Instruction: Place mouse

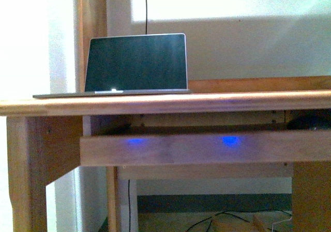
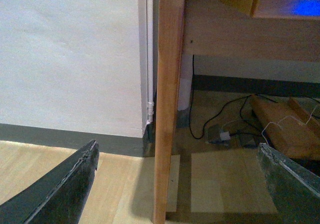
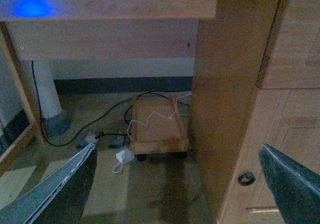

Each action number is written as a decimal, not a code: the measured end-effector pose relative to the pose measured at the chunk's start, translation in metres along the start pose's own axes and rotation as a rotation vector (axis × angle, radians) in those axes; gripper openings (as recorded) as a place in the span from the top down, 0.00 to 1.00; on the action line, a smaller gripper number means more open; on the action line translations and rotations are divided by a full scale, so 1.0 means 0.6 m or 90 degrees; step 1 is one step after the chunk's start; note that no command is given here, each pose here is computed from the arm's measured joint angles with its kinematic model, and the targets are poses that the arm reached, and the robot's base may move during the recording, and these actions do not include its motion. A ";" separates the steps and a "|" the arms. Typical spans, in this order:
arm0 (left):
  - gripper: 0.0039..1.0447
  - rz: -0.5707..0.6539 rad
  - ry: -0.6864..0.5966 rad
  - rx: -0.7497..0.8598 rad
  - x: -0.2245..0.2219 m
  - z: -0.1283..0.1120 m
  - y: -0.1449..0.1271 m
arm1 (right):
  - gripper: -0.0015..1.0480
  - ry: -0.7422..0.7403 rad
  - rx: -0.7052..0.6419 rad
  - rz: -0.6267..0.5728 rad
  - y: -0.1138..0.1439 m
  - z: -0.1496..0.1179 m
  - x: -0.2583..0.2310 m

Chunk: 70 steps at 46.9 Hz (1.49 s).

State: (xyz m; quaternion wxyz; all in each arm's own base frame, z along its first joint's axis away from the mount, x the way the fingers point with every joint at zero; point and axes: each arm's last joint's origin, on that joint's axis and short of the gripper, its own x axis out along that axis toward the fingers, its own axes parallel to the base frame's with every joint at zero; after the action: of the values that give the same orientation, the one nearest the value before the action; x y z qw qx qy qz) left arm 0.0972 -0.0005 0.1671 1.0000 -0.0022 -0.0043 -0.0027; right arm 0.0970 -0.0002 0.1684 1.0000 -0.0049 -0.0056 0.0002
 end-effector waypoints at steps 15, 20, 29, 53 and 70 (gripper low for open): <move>0.07 0.000 0.000 0.000 0.000 0.000 0.000 | 0.07 0.000 0.001 0.000 0.000 0.000 0.000; 0.07 -0.003 0.003 -0.006 0.000 0.000 0.000 | 0.07 0.000 0.000 0.000 0.000 0.000 0.000; 0.07 -0.067 0.184 -0.145 0.016 -0.012 -0.003 | 0.07 0.000 0.001 0.000 0.000 0.000 0.000; 0.07 -0.177 0.248 0.237 0.162 0.048 0.002 | 0.07 0.000 0.001 0.000 0.000 0.000 0.000; 0.07 -0.287 0.058 0.770 0.273 0.033 -0.048 | 0.07 0.000 0.001 0.000 0.000 0.000 0.000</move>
State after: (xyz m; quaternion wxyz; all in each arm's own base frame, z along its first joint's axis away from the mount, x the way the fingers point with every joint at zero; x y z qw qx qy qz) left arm 0.2606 -0.0302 0.1887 0.7988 0.5625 0.0367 -0.2101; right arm 0.0970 -0.0001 0.1684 1.0000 -0.0041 -0.0056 0.0004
